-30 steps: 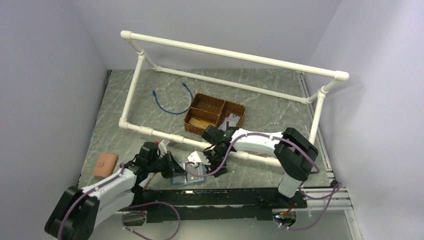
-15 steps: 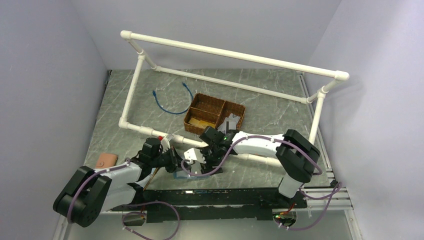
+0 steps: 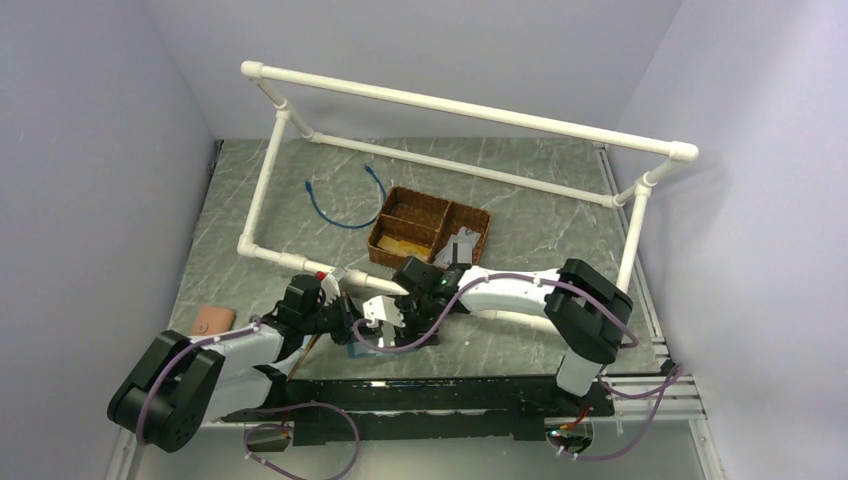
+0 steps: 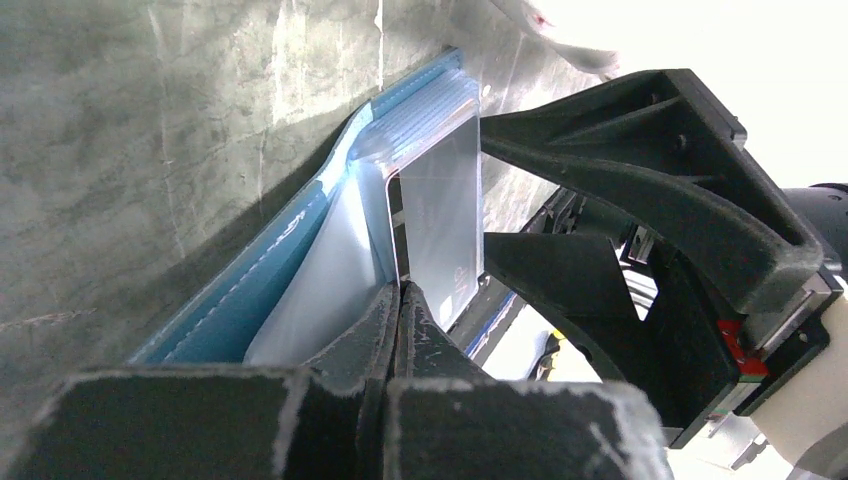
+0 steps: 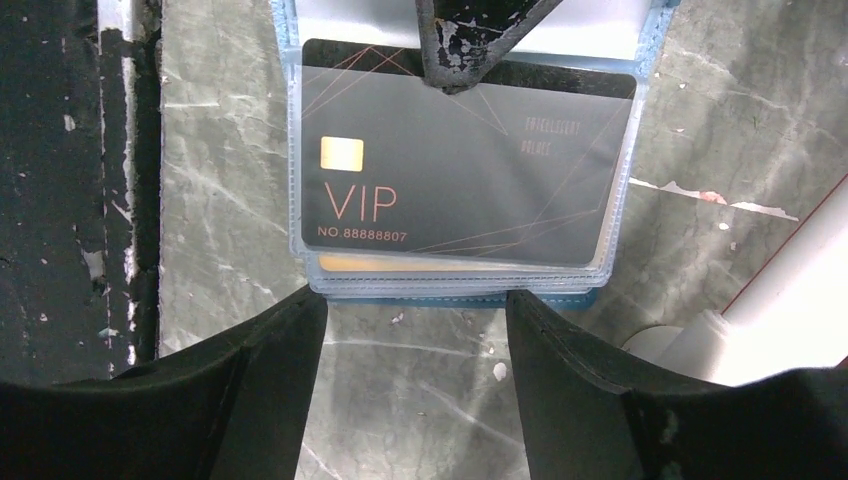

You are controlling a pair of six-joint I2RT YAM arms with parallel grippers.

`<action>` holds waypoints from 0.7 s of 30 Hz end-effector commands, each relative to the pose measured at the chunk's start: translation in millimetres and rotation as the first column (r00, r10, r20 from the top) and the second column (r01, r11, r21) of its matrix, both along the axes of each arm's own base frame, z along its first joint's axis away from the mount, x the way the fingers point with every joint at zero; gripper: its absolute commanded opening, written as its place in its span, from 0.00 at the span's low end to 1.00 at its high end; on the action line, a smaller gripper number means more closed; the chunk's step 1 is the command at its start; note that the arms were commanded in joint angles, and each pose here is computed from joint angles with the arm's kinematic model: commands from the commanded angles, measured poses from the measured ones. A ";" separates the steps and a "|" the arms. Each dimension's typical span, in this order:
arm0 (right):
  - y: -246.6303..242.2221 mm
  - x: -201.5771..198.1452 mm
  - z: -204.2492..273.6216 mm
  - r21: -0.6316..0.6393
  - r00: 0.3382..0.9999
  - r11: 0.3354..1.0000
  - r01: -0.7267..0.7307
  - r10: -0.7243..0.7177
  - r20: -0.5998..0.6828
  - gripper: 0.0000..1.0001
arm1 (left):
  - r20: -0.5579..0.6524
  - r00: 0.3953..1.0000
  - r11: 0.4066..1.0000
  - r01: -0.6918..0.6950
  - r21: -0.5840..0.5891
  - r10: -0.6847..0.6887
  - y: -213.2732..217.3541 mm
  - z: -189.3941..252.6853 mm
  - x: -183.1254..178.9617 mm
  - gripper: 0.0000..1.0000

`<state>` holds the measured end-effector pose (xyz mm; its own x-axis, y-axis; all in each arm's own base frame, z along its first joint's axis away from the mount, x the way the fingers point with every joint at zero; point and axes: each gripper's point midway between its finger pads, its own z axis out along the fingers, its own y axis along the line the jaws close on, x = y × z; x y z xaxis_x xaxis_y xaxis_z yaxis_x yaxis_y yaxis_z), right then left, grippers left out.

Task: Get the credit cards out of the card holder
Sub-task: Remove the credit card from the card holder.

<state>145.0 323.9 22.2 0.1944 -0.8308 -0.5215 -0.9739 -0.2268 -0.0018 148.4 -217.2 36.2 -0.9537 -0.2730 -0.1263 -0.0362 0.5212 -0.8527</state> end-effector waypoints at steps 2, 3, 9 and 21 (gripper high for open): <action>4.6 4.9 -4.4 -0.014 0.999 0.999 0.034 -0.035 -0.029 0.65 | 0.075 0.997 0.999 0.028 -0.037 -0.025 -4.2 16.2 3.6 0.00; 4.6 4.7 4.8 0.010 0.997 0.999 0.040 -0.039 -0.062 0.66 | 0.092 0.995 0.999 0.036 -0.032 -0.033 -3.3 17.0 2.6 0.00; -0.2 -1.5 75.1 0.246 0.953 0.967 0.069 0.008 -0.302 0.71 | 0.283 0.958 0.997 0.065 -0.028 -0.054 0.7 40.4 4.4 0.00; -9.8 17.7 93.3 0.315 0.924 0.937 0.149 -0.018 -0.382 0.75 | 0.571 0.811 0.991 0.131 0.042 -0.131 -9.1 70.7 -1.4 0.00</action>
